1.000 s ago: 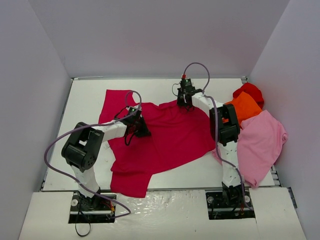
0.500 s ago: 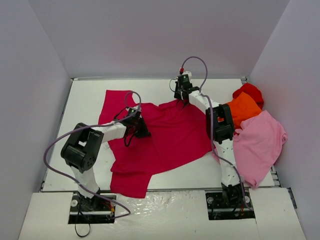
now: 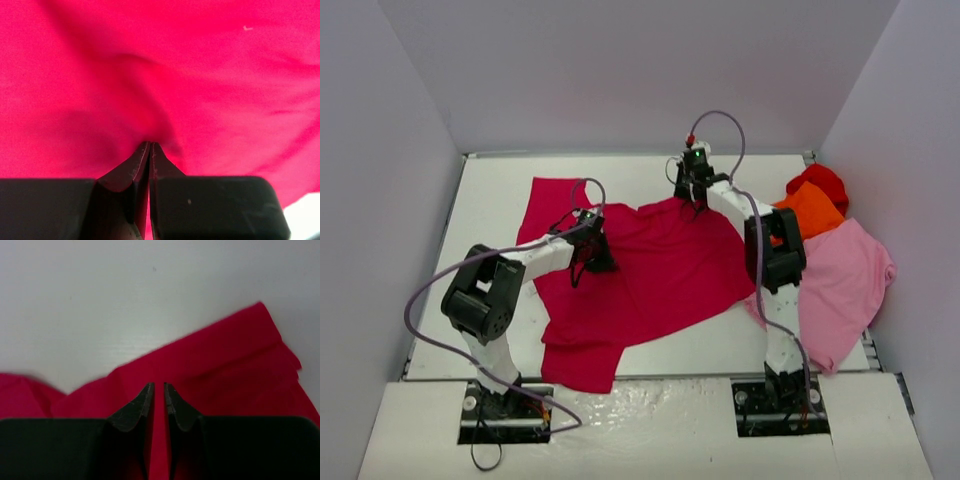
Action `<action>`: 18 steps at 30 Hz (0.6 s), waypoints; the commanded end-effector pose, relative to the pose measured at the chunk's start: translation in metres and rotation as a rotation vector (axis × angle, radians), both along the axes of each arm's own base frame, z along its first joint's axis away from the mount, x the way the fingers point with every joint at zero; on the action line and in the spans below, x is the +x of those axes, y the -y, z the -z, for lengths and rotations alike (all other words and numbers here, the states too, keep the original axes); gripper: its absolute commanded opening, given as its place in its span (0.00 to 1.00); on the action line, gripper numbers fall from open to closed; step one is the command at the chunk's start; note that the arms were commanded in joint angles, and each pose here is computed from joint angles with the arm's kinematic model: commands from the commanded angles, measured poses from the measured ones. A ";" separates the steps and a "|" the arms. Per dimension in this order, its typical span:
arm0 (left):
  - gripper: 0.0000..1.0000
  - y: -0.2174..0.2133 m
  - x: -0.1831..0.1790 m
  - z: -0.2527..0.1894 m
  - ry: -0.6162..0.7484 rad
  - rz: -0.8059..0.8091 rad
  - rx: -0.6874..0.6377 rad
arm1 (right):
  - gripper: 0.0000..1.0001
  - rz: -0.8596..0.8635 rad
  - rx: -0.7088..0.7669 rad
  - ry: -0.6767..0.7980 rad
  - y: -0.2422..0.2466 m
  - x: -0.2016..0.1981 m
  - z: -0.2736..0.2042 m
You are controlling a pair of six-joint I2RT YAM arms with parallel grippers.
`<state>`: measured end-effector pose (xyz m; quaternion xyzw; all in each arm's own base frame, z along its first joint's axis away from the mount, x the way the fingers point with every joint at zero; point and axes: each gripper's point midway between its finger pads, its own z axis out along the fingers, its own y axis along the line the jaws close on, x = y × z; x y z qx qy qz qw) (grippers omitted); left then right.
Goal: Fold and stack the t-shirts
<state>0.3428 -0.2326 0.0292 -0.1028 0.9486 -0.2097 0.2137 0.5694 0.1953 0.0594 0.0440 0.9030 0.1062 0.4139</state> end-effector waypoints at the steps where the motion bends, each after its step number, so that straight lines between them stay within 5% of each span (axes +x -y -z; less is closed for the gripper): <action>1: 0.00 -0.046 0.009 -0.056 0.063 -0.009 0.238 | 0.11 0.020 0.061 0.040 0.018 -0.059 -0.093; 5: 0.00 -0.086 0.001 -0.081 0.025 -0.090 0.350 | 0.11 0.006 0.037 -0.010 0.032 -0.106 -0.099; 13: 0.00 -0.173 -0.003 -0.046 -0.141 -0.326 0.278 | 0.00 -0.120 0.066 -0.096 0.001 -0.171 -0.089; 18: 0.00 -0.186 0.023 -0.039 -0.134 -0.352 0.281 | 0.00 -0.352 0.050 -0.137 -0.094 -0.231 -0.078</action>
